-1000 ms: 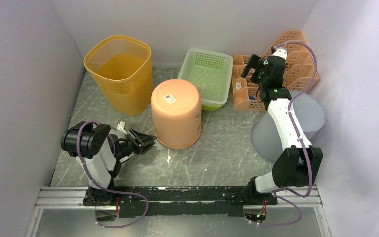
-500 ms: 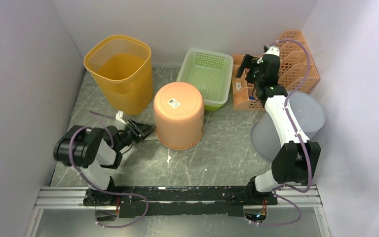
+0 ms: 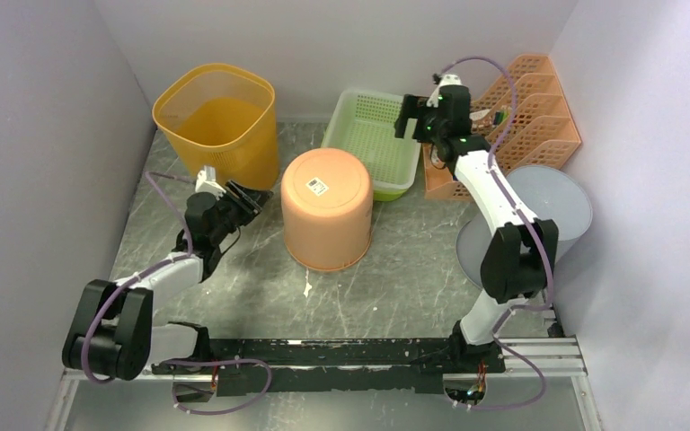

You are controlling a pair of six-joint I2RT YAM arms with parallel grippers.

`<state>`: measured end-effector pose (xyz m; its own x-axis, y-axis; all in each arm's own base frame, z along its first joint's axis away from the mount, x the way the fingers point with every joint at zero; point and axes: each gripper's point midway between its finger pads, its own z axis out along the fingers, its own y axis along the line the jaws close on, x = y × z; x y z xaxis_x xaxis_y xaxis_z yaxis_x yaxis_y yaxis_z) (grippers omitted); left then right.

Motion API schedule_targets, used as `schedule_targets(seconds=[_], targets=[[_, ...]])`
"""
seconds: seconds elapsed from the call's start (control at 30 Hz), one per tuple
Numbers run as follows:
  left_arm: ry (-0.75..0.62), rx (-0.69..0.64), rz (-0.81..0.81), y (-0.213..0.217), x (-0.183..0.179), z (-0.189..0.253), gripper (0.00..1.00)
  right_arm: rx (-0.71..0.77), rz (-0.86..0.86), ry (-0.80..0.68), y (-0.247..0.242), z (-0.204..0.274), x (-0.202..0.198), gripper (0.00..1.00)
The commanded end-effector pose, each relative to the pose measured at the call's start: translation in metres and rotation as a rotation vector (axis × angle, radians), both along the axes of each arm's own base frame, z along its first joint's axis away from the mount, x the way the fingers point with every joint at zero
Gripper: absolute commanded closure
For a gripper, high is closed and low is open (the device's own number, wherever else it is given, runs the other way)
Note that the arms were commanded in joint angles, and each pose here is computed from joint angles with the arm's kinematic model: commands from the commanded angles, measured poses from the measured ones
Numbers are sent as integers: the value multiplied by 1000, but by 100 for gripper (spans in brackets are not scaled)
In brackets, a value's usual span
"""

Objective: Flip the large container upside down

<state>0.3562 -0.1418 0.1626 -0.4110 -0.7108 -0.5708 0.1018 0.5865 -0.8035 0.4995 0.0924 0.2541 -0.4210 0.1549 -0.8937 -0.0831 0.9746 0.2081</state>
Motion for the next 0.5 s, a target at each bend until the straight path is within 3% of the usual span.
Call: schedule_targets(seconds=[0.0,0.2,0.47], targets=[[90,68,34,-2,6,-32,46,-20,172,51,49,-13,9,0],[57,90,-25,-37,21,-37,45,-16,203,33,62,-10,1,0],[51,95,-287,-141,4,-51,44,-20,174,-46,52,36,-24,0]])
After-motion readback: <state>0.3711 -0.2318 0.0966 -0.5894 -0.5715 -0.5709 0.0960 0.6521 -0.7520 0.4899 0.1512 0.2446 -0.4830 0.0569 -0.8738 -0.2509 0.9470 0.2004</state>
